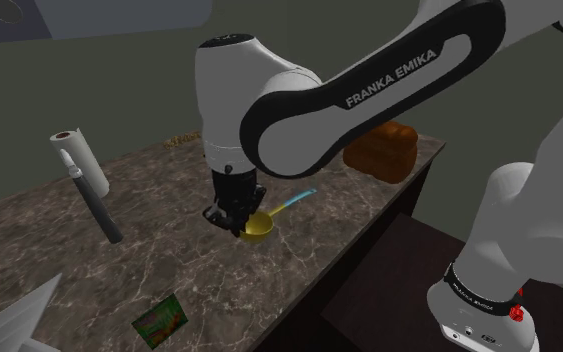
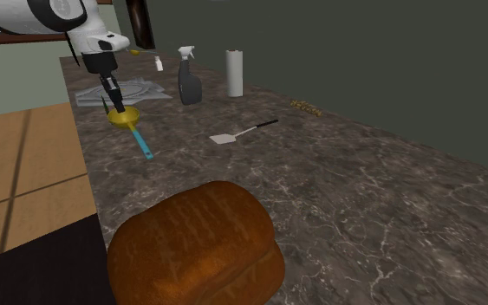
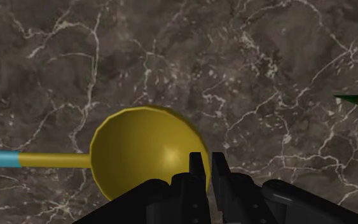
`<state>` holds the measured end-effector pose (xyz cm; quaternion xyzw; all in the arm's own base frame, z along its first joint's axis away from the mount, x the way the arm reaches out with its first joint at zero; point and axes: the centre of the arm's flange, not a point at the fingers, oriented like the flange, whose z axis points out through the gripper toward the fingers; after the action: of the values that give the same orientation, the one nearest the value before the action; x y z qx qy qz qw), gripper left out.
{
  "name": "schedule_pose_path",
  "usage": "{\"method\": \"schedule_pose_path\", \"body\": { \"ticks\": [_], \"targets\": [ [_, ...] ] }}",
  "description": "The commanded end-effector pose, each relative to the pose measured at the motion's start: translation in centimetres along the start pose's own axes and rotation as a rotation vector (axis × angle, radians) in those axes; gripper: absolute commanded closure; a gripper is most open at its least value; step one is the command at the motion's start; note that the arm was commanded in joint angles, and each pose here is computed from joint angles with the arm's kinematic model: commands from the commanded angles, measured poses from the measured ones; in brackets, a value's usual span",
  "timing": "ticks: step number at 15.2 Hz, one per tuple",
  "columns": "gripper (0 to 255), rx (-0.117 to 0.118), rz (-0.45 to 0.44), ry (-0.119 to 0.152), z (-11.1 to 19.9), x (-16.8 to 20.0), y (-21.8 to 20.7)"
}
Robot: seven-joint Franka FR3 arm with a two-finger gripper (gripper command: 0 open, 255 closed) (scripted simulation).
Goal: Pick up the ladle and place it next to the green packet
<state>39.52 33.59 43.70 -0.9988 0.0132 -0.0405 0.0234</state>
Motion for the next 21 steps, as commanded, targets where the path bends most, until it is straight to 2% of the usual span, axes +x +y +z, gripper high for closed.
{"method": "schedule_pose_path", "body": {
  "ticks": [1,9,17,18,21],
  "targets": [
    [255,0.0,0.0,0.001,1.0,-0.1,0.1],
    [255,0.0,0.0,0.001,5.2,-0.4,0.3],
    [255,0.0,0.0,0.001,5.2,-0.4,0.3],
    [0,0.0,0.0,0.001,5.2,-0.4,0.3],
    [0,0.0,0.0,0.001,5.2,-0.4,0.3]
  ]
}}
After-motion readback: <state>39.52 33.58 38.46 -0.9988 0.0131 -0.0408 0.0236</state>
